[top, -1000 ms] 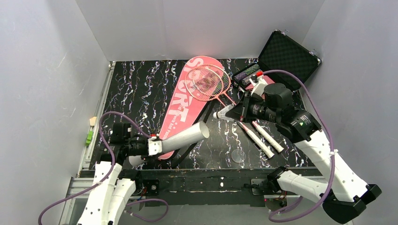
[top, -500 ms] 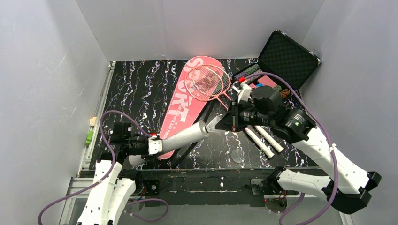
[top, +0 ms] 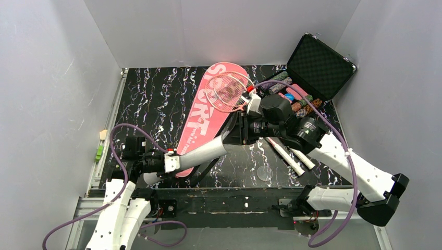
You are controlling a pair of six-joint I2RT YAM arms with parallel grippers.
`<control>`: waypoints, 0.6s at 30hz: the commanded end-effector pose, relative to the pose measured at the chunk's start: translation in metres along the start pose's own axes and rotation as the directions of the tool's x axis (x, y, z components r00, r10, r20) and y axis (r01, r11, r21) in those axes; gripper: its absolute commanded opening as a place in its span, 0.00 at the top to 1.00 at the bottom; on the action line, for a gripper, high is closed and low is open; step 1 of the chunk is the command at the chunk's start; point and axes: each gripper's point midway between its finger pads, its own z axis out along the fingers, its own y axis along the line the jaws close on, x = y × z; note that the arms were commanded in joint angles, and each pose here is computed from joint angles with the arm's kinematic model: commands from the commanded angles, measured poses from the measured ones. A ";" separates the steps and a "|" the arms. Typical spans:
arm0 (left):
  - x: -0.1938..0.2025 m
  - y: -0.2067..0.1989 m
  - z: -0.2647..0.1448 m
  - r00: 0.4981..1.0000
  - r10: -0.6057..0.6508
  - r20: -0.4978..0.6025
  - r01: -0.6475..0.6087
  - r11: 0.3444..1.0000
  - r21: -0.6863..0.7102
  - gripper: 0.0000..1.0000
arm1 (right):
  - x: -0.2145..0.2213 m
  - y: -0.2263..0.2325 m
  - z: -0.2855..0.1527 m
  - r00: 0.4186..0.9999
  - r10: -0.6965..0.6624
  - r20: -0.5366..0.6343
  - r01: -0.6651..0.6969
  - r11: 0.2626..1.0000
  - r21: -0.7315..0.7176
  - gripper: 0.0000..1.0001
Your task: Pack up the badminton gear
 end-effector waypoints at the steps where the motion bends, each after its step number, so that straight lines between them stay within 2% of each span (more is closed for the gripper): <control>1: -0.019 0.006 -0.004 0.997 0.046 0.058 -0.045 0.999 -0.019 1.00 | -0.004 0.011 -0.002 0.999 -0.015 0.039 0.017 0.998 -0.057 0.57; 3: -0.018 0.005 -0.003 0.997 0.045 0.059 -0.044 0.999 -0.016 1.00 | -0.006 0.011 -0.012 0.998 -0.016 0.067 0.019 0.999 -0.047 0.48; 6: -0.018 0.005 -0.003 0.997 0.045 0.060 -0.044 0.999 -0.016 1.00 | -0.010 0.013 -0.028 0.995 -0.015 0.101 0.020 0.999 -0.050 0.43; 12: -0.022 0.006 -0.005 0.997 0.050 0.066 -0.048 0.999 -0.020 1.00 | -0.017 -0.012 -0.046 0.988 0.017 0.154 -0.020 1.000 0.013 0.43; 18: -0.026 0.007 -0.007 0.996 0.050 0.074 -0.049 0.998 -0.026 1.00 | 0.001 -0.046 -0.022 0.996 0.054 0.073 -0.060 0.994 0.091 0.43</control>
